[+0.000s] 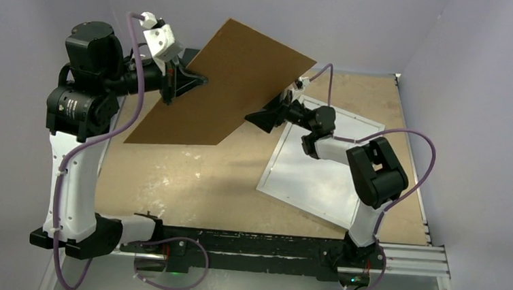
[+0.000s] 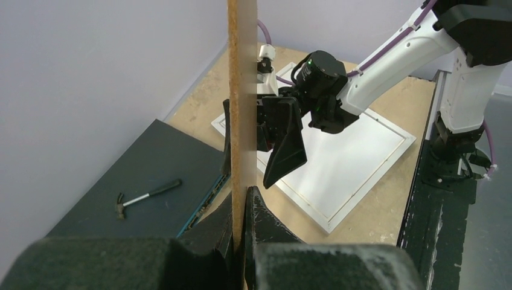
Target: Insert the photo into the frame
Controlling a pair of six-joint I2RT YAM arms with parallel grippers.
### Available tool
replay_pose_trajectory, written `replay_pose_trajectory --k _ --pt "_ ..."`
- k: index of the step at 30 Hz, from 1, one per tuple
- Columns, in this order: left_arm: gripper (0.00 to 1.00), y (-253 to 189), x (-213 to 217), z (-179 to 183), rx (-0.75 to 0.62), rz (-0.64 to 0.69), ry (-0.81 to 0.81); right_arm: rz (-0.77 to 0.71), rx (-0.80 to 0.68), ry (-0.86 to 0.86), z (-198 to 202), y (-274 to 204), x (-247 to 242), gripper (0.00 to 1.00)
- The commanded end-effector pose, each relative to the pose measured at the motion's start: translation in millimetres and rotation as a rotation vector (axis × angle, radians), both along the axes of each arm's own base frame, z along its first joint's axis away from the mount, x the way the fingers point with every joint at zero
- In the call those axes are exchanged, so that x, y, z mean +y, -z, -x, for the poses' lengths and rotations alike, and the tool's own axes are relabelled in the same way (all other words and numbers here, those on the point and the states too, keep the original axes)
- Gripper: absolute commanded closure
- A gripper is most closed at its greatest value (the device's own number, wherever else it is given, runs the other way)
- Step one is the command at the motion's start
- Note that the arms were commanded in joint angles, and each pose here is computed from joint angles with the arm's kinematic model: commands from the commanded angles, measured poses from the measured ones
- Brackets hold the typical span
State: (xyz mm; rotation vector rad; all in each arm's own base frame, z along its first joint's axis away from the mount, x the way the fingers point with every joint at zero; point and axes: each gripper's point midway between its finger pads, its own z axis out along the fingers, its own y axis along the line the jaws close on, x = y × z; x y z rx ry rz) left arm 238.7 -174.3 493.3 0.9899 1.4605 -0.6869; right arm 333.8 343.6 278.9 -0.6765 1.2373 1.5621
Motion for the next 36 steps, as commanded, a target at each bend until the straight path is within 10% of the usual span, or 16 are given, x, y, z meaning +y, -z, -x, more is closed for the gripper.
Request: replay_pose_trajectory --k 1,9,22,36 --pt "1.00 -39 -2 14 -0.123 0.067 0.024 -0.302 -0.618 -0.019 74 -104 -25 0.08" --pt "1.00 -46 0 9 -0.142 0.096 -0.009 -0.348 -0.745 -0.064 129 -147 -44 0.26" --pt "1.00 -60 18 -15 -0.240 0.132 -0.179 -0.383 -0.785 -0.042 177 -168 -82 1.00" --pt "0.81 -11 54 -81 -0.211 0.062 -0.477 -0.446 -0.583 -0.072 205 -199 -120 1.00"
